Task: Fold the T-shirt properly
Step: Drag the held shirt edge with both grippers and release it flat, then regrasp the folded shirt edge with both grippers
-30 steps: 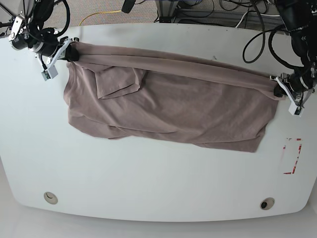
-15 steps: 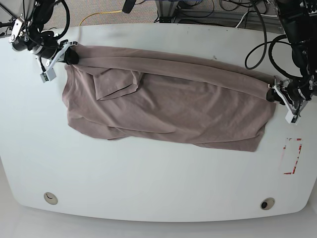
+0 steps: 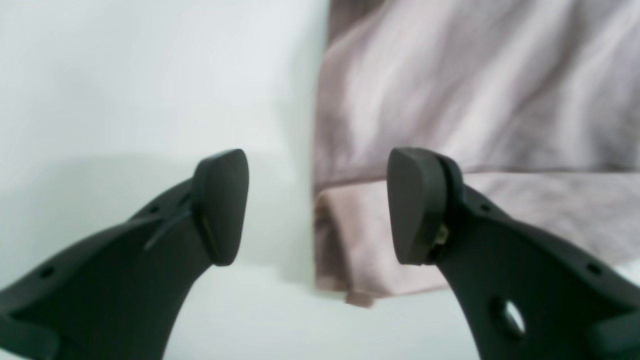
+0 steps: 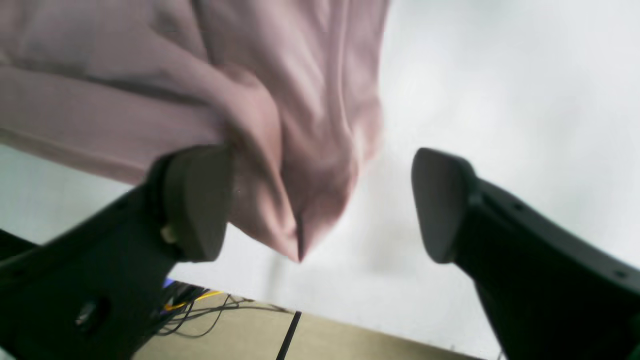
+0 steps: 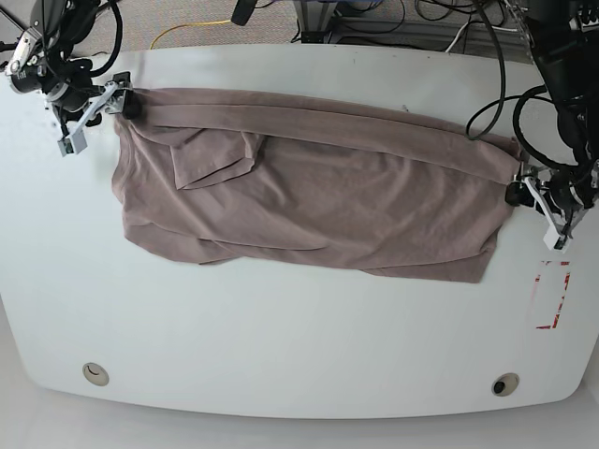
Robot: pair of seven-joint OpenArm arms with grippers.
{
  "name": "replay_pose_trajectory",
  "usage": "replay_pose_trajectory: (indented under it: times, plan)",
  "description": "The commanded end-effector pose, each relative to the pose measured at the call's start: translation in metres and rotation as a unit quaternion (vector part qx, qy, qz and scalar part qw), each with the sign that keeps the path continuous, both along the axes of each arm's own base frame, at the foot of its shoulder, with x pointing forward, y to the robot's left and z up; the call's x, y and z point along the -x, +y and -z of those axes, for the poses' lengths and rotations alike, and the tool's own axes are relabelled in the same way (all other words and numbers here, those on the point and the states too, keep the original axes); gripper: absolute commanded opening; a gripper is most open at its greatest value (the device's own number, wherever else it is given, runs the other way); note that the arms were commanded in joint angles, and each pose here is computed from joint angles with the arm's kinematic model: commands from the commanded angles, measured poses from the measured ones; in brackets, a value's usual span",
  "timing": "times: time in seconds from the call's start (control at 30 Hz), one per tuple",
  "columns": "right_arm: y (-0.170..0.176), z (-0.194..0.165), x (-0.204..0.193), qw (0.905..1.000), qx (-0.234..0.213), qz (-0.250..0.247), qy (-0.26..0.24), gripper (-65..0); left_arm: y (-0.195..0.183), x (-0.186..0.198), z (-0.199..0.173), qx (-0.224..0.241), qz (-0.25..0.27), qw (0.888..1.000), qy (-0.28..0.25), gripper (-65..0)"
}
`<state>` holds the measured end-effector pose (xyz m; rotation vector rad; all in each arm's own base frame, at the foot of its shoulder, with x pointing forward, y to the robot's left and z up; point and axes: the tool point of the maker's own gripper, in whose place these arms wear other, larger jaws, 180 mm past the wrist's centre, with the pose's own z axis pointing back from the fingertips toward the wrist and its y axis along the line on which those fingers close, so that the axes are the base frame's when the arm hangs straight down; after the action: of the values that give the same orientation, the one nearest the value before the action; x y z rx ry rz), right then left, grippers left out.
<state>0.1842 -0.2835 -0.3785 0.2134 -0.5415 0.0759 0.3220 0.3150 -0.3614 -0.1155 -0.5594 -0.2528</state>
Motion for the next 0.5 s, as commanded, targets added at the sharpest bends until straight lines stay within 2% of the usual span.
replay_pose_trajectory:
  times: [0.0,0.27,0.47]
  plan:
    - [-0.001,-0.012,-0.007,0.9997,0.011,-0.006,-0.019,-8.4,0.002,-0.004,-0.019,-0.015,0.012,1.0,-0.023,-24.2]
    - [0.019,-0.025,-0.013,0.9986,0.011,-0.017,-0.048,-8.1,-0.031,0.029,-0.027,-0.04,0.069,0.996,-0.04,-24.4]
    - [0.032,-0.019,-0.008,0.9992,-0.004,-0.015,-0.036,-8.2,-0.043,0.054,-0.022,-0.053,0.091,0.994,-0.035,-24.7]
